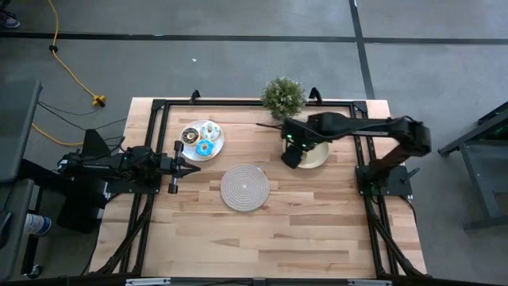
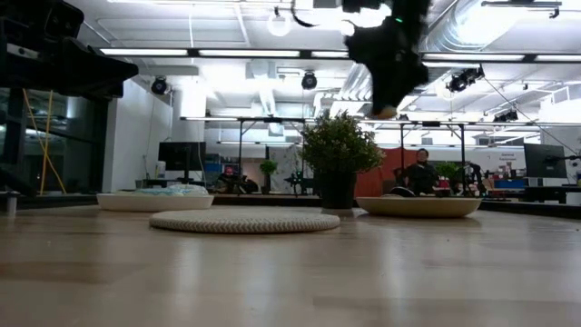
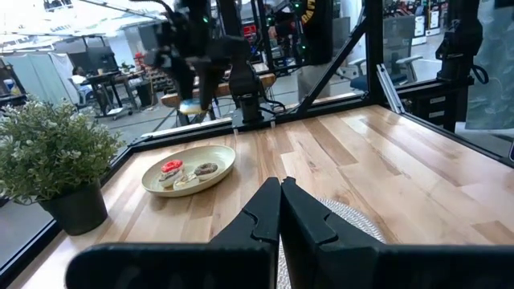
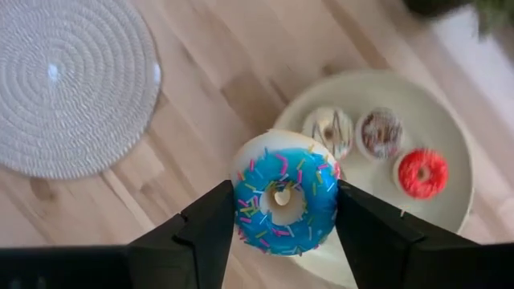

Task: Pick & Place donuts
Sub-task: Put the small blue donut on the brown plate

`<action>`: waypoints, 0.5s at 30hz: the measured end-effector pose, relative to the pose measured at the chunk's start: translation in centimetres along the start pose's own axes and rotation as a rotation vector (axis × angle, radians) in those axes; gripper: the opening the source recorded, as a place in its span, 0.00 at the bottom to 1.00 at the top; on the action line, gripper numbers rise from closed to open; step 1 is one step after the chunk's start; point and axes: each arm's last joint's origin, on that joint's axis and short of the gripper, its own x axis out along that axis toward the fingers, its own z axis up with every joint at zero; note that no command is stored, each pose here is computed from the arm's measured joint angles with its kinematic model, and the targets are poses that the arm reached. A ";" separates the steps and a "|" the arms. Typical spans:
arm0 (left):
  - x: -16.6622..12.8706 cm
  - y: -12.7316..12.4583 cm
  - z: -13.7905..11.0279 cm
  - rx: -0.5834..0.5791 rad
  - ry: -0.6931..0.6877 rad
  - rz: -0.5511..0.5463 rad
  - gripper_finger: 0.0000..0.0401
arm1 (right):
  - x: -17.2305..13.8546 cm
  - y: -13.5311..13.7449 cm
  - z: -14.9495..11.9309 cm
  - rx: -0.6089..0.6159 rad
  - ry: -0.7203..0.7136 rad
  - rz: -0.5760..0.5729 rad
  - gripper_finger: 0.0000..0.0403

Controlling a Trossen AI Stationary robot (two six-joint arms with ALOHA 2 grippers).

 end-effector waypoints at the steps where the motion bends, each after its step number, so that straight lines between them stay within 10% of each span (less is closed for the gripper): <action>1: 0.0 0.0 0.0 0.000 0.000 0.000 0.00 | 0.2 -0.3 -0.7 0.010 -0.001 0.008 0.49; 15: 0.0 0.0 0.0 0.000 0.000 0.001 0.00 | 0.3 -4.2 -7.9 0.130 -0.136 0.132 0.48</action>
